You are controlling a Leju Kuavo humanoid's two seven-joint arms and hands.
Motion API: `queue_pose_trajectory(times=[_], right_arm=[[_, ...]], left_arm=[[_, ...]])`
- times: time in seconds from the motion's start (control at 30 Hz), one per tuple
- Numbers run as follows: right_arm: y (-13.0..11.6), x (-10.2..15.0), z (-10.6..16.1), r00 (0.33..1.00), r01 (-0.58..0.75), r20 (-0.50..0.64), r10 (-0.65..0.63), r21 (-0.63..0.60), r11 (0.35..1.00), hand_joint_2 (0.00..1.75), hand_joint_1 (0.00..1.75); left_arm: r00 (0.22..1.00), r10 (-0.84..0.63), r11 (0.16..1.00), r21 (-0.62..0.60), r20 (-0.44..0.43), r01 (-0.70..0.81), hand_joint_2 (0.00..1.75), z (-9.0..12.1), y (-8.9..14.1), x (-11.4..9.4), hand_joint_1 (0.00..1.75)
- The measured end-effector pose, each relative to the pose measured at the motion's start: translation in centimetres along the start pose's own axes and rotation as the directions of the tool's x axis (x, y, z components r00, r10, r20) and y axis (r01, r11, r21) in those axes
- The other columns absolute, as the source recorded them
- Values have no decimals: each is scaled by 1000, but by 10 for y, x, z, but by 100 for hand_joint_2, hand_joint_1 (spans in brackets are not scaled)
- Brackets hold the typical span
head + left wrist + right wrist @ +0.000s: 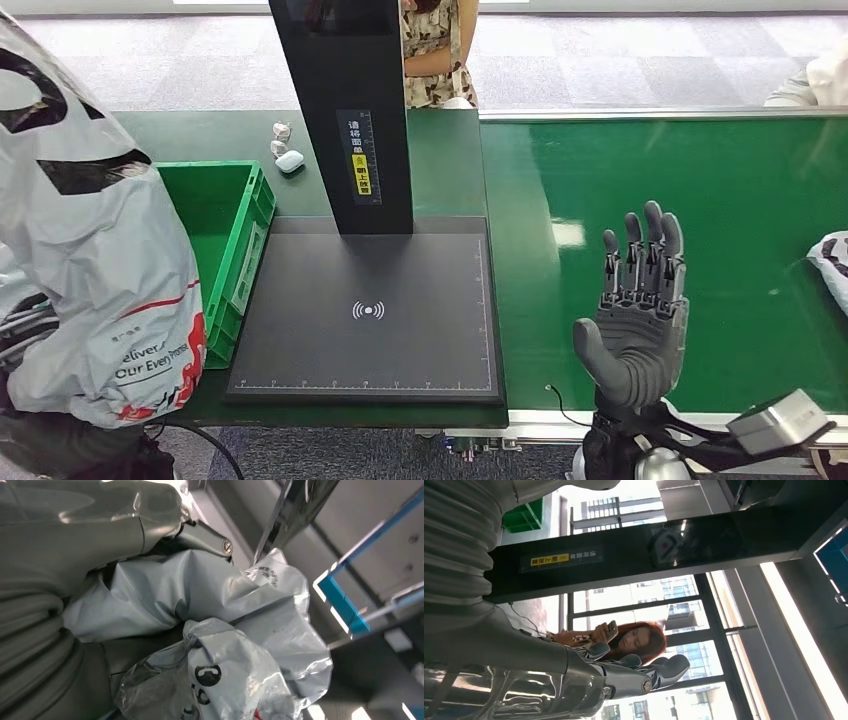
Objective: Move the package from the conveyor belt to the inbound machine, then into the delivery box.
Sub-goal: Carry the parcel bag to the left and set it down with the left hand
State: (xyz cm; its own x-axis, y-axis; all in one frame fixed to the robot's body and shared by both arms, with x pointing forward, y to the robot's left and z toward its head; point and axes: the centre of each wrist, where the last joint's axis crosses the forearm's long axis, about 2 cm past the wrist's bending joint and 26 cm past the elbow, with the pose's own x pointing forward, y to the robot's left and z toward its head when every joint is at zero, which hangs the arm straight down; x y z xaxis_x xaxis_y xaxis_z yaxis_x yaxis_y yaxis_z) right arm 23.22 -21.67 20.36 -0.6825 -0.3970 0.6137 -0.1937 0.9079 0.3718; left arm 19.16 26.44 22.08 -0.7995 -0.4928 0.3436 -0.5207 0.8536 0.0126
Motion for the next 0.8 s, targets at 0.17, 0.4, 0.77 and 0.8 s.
queue_pose_trajectory(times=[0.17,0.4,0.77,0.8], right_arm=[[0,-1,1,1000,10,-6,-10,21,1000,175,0],[1,-1,0,1000,26,-7,-26,48,998,175,0],[4,-1,-2,999,23,-31,-22,58,998,175,0],[4,-1,-2,999,23,-32,-22,59,998,175,0]], left_arm=[[997,-67,997,-26,-23,67,175,-16,10,-23,175],[950,-247,955,-215,-190,205,175,-56,17,-94,175],[737,-585,750,-570,-338,334,175,-105,-1,-216,161],[715,-613,724,-600,-336,339,175,-106,-4,-223,156]])
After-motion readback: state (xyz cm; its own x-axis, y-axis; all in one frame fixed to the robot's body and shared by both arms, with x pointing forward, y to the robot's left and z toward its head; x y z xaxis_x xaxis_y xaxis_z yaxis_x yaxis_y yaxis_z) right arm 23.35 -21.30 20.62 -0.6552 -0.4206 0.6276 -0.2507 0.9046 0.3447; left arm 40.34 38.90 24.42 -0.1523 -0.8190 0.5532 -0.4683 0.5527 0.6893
